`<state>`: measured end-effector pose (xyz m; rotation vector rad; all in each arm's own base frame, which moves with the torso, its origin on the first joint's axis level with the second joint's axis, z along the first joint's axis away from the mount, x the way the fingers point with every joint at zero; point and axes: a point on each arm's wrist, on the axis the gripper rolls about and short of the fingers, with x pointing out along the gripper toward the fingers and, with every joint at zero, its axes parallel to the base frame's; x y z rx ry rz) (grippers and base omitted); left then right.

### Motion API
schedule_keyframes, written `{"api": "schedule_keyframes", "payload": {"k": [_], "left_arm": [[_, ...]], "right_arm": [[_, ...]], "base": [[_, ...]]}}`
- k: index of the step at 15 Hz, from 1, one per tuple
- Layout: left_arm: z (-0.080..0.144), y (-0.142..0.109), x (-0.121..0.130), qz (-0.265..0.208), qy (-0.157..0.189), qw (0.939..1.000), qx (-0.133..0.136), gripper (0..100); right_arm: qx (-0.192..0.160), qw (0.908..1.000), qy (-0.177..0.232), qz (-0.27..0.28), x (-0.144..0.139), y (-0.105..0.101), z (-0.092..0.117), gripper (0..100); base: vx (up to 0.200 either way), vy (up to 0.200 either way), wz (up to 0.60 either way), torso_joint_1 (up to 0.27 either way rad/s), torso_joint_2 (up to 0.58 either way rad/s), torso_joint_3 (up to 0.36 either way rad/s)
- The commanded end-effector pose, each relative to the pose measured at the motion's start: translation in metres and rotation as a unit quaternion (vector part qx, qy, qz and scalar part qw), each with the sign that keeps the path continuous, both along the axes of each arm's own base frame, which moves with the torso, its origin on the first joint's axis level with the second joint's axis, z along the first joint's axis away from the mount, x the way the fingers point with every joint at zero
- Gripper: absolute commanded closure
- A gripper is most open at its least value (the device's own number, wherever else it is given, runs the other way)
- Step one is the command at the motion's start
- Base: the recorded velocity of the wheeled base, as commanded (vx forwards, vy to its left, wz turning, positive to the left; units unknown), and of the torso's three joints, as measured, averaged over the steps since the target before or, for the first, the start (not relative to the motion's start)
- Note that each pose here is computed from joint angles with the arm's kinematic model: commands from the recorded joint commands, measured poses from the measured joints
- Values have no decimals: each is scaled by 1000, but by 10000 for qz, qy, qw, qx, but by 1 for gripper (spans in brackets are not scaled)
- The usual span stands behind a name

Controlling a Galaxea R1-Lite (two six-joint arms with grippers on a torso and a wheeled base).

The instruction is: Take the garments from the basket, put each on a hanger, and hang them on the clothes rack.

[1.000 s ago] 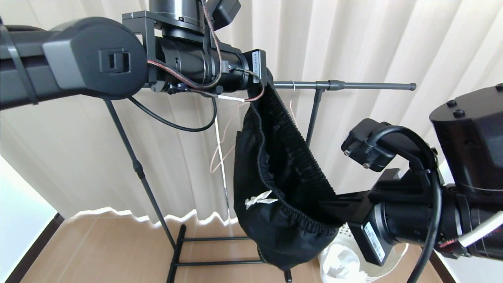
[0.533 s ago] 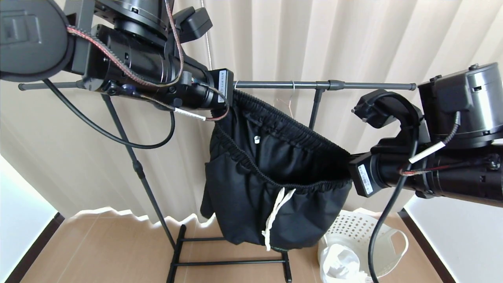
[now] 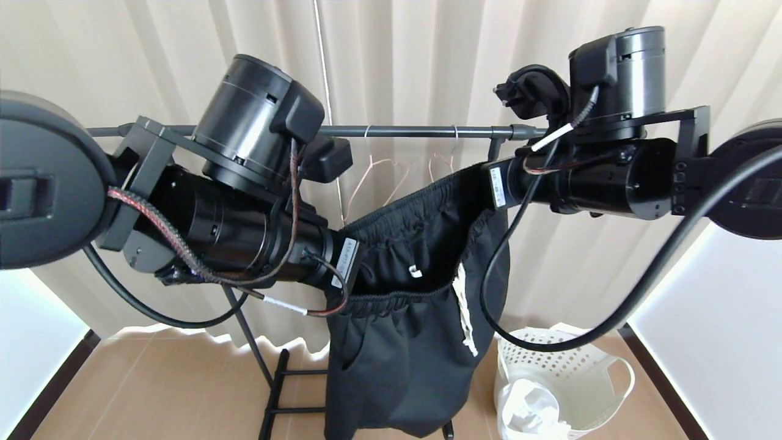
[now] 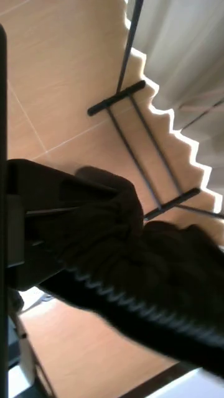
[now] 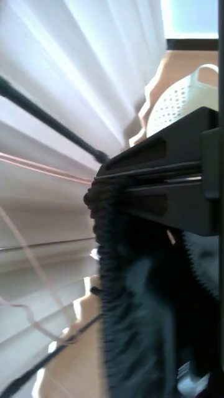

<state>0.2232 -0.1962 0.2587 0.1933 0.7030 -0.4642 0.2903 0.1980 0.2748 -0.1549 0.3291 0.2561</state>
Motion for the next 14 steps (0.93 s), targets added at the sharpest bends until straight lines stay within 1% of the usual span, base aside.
{"api": "schedule_keyframes", "payload": {"k": [1,2,3,4,5,6,7,8,9,10,11,12,14], "left_arm": [[-11,-14,-20,-280,220,9994,11,100],[-10,-22,-25,-323,250,9991,-111,100],[-14,-41,-33,-449,313,9980,-325,100],[-17,-54,-38,-523,354,9969,-466,100],[-17,-57,-39,-539,361,9966,-511,100],[-16,-74,-44,-593,416,9946,-745,100],[-17,-83,-45,-579,449,9938,-836,100],[-15,-87,-42,-555,442,9932,-921,100],[-11,-89,-40,-462,466,9920,-1078,100],[-10,-90,-39,-401,477,9913,-1158,100],[-10,-89,-38,-383,475,9914,-1160,100],[-9,-87,-38,-359,476,9915,-1155,100],[-3,-75,-30,-155,396,9917,-1217,100]], "right_arm": [[4,10000,77,4,27,22,-17,100],[115,9999,70,25,30,28,-19,100],[462,9989,-71,99,32,38,-14,100],[637,9978,-160,113,36,43,-8,100],[684,9974,-176,113,38,45,-7,100],[865,9959,-214,170,38,55,-3,100],[955,9950,-212,210,35,59,-3,100],[1062,9937,-188,289,31,64,-2,100],[1153,9926,-172,335,29,67,0,100],[1157,9925,-161,347,28,67,-1,100],[1159,9926,-153,337,29,67,-1,100],[1183,9924,-156,308,27,64,1,100],[1244,9920,-148,141,26,48,6,100]], "base": [[0,0,0,0,0,0],[0,0,0,0,0,0],[0,0,0,0,0,0],[0,0,0,0,0,0],[0,0,0,0,0,0],[0,0,0,0,0,0],[0,0,0,0,0,0],[0,0,0,0,0,0],[0,0,0,0,0,0],[0,0,0,0,0,0],[0,0,0,0,0,0],[0,0,0,0,0,0],[0,0,0,0,0,0]]}}
